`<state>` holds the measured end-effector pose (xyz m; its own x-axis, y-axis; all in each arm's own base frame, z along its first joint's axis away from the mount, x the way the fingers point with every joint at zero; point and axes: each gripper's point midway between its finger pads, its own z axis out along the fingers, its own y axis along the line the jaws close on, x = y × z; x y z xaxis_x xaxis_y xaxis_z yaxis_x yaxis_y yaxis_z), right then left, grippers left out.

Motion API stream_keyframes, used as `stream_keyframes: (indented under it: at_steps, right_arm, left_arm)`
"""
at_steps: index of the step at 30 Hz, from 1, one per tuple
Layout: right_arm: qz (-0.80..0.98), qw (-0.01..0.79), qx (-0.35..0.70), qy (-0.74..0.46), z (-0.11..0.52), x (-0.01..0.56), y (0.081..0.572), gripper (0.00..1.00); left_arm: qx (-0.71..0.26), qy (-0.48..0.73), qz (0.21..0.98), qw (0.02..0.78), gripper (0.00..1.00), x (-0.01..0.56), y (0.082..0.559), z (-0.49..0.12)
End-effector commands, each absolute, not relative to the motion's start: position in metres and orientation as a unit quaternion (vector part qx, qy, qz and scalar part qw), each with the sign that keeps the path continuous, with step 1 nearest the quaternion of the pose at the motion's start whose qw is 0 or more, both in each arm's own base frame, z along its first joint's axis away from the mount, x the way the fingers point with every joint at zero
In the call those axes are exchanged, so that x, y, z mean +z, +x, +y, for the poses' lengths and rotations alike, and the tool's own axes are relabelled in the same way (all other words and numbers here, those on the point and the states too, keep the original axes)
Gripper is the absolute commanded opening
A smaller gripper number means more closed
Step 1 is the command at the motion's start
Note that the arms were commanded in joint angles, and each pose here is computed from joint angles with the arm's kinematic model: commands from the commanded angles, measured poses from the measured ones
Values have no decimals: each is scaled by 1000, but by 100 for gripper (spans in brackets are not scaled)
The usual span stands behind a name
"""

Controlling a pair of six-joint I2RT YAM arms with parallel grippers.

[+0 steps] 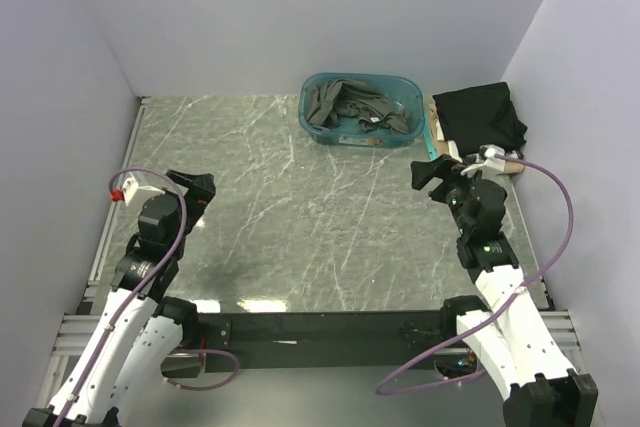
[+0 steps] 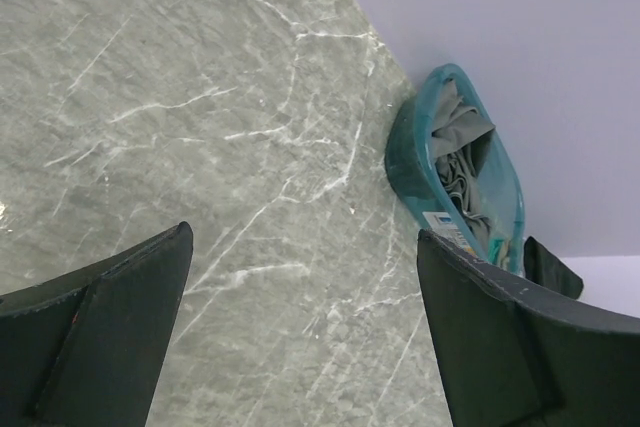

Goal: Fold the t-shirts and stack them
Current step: Grab the tshirt from the pile

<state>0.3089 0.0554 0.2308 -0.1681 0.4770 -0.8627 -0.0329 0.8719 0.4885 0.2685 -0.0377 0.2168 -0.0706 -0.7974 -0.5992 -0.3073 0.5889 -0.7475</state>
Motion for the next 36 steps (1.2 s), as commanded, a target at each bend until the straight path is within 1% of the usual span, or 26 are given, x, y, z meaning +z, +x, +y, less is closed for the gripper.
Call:
stream_keyframes:
  at_steps: [1, 7, 8, 10, 11, 12, 13, 14, 16, 17, 18, 19, 20, 22, 23, 25, 26, 32, 36]
  right_arm:
    - [714, 641, 249, 130, 70, 254, 315, 100]
    - [734, 614, 274, 96, 90, 255, 342, 100]
    - [728, 619, 282, 88, 94, 271, 349, 100]
    - [752, 582, 302, 71, 108, 258, 367, 100]
    - [758, 568, 313, 67, 116, 261, 386, 100]
    - [761, 555, 331, 57, 126, 263, 392, 100]
    - [766, 546, 334, 57, 131, 262, 401, 100]
    - [769, 543, 333, 55, 137, 264, 423, 100]
    - [774, 537, 329, 53, 151, 263, 444, 100]
    - [777, 535, 328, 51, 159, 263, 467, 100]
    - [781, 530, 327, 45, 172, 261, 476, 100]
    - [788, 527, 313, 53, 175, 256, 489, 100]
    - [790, 525, 311, 51, 184, 255, 512, 100]
    - [805, 507, 306, 49, 198, 245, 530, 100]
    - [806, 506, 303, 52, 205, 241, 551, 100]
    - [809, 499, 305, 57, 217, 234, 568, 100]
    - [807, 502, 305, 59, 223, 229, 586, 100]
    - [804, 494, 318, 92, 249, 191, 645, 100]
    - [786, 493, 355, 114, 267, 181, 662, 99]
  left_arm:
    - [-228, -402, 676, 574, 99, 226, 274, -35]
    - [-226, -391, 681, 577, 99, 219, 283, -39]
    - [-223, -390, 683, 576, 100, 217, 284, -39]
    - [-218, -384, 693, 570, 99, 215, 287, -41]
    - [-215, -385, 696, 567, 100, 214, 288, -41]
    - [-217, -379, 700, 565, 99, 213, 289, -44]
    - [-221, -368, 709, 560, 100, 211, 290, -48]
    - [-217, -360, 715, 559, 99, 208, 291, -49]
    - [-206, -364, 722, 551, 99, 201, 290, -47]
    - [-204, -364, 724, 550, 99, 200, 289, -47]
    - [-199, -365, 725, 549, 99, 198, 288, -46]
    - [-198, -360, 725, 553, 99, 199, 287, -45]
    - [-198, -358, 724, 555, 99, 200, 286, -45]
    - [-206, -359, 716, 562, 100, 205, 284, -44]
    - [-211, -358, 714, 564, 99, 207, 282, -45]
    - [-218, -359, 705, 572, 99, 210, 279, -43]
    - [-216, -364, 700, 575, 99, 211, 279, -41]
    - [-225, -361, 690, 585, 99, 211, 275, -41]
    - [-215, -367, 693, 582, 99, 209, 275, -37]
